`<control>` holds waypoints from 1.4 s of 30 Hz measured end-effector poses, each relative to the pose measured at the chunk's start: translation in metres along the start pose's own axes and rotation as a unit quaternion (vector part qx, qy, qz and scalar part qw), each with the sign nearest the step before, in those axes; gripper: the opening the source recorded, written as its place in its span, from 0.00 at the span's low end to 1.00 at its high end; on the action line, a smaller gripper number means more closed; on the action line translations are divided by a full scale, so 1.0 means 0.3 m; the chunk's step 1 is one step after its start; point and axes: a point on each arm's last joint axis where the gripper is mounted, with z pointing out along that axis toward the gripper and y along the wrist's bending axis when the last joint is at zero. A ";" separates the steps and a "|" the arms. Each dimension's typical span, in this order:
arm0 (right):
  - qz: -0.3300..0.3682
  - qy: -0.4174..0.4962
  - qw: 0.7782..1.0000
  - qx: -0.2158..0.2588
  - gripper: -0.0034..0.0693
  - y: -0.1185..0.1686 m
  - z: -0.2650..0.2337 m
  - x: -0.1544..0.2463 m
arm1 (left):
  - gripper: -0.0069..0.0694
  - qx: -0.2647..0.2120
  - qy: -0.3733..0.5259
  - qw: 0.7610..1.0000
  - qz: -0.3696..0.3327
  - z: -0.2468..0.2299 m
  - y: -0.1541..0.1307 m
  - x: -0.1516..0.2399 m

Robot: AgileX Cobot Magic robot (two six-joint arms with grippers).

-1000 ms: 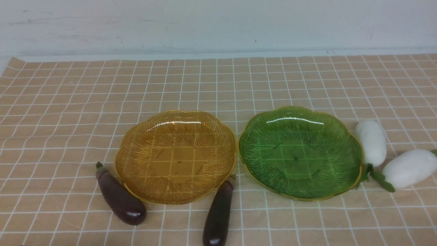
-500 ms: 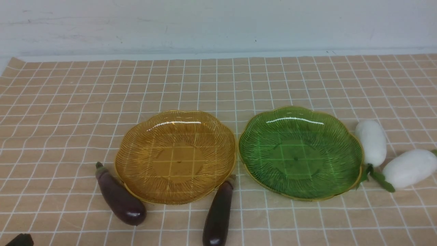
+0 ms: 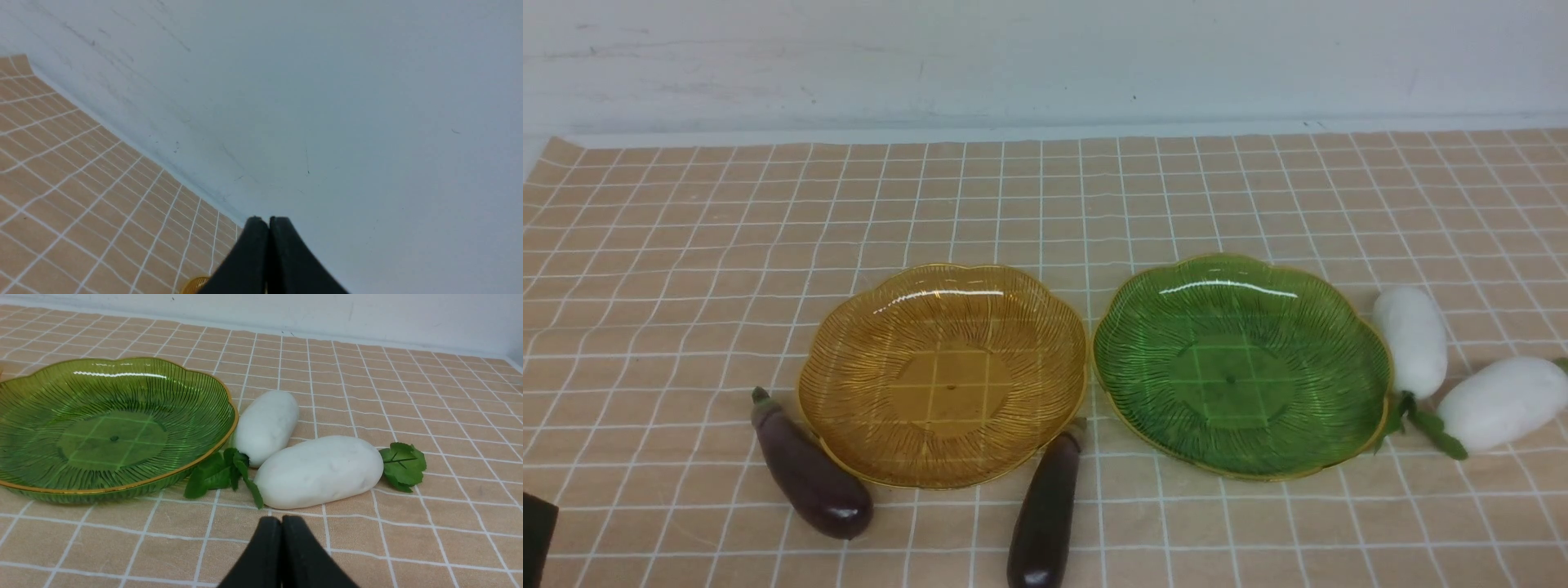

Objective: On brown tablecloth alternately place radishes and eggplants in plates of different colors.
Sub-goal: 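Pick up the eggplant and place it in the yellow plate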

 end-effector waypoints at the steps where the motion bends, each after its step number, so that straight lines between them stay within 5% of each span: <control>1: 0.006 -0.005 1.000 -0.001 0.03 0.001 0.000 -0.002 | 0.07 0.007 0.001 1.000 0.004 0.000 -0.018 -0.013; 3: 0.055 -0.034 0.997 -0.033 0.03 0.005 0.001 -0.017 | 0.07 0.028 0.016 0.999 0.030 -0.001 -0.070 -0.046; 5: 0.128 -0.065 0.989 -0.016 0.03 0.005 -0.001 -0.037 | 0.07 0.033 0.050 0.996 0.072 0.007 -0.126 -0.073; 8: 0.273 -0.110 0.955 -0.032 0.03 0.000 -0.006 -0.066 | 0.07 0.034 0.155 0.980 0.122 0.042 -0.183 -0.081; 12: 0.416 -0.138 0.898 -0.045 0.03 -0.010 -0.011 -0.083 | 0.07 0.000 0.309 0.938 0.159 0.112 -0.216 -0.060; 16: 0.473 -0.144 0.868 -0.050 0.03 -0.015 -0.013 -0.087 | 0.07 -0.042 0.424 0.886 0.183 0.175 -0.209 -0.031; 19: 0.483 -0.147 0.862 -0.049 0.03 -0.017 -0.013 -0.088 | 0.07 -0.083 0.501 0.839 0.192 0.257 -0.190 -0.005; 27: 0.478 -0.110 0.869 -0.069 0.03 0.004 -0.012 -0.082 | 0.07 -0.127 0.556 0.798 0.196 0.449 -0.181 0.014; 35: 0.337 -0.057 0.925 -0.164 0.03 0.064 -0.103 -0.255 | 0.07 -0.174 0.592 0.766 0.177 0.635 -0.134 0.011; 42: 0.197 0.108 0.954 -0.198 0.03 0.087 -0.119 -0.434 | 0.08 -0.215 0.617 0.742 0.152 0.763 -0.030 0.051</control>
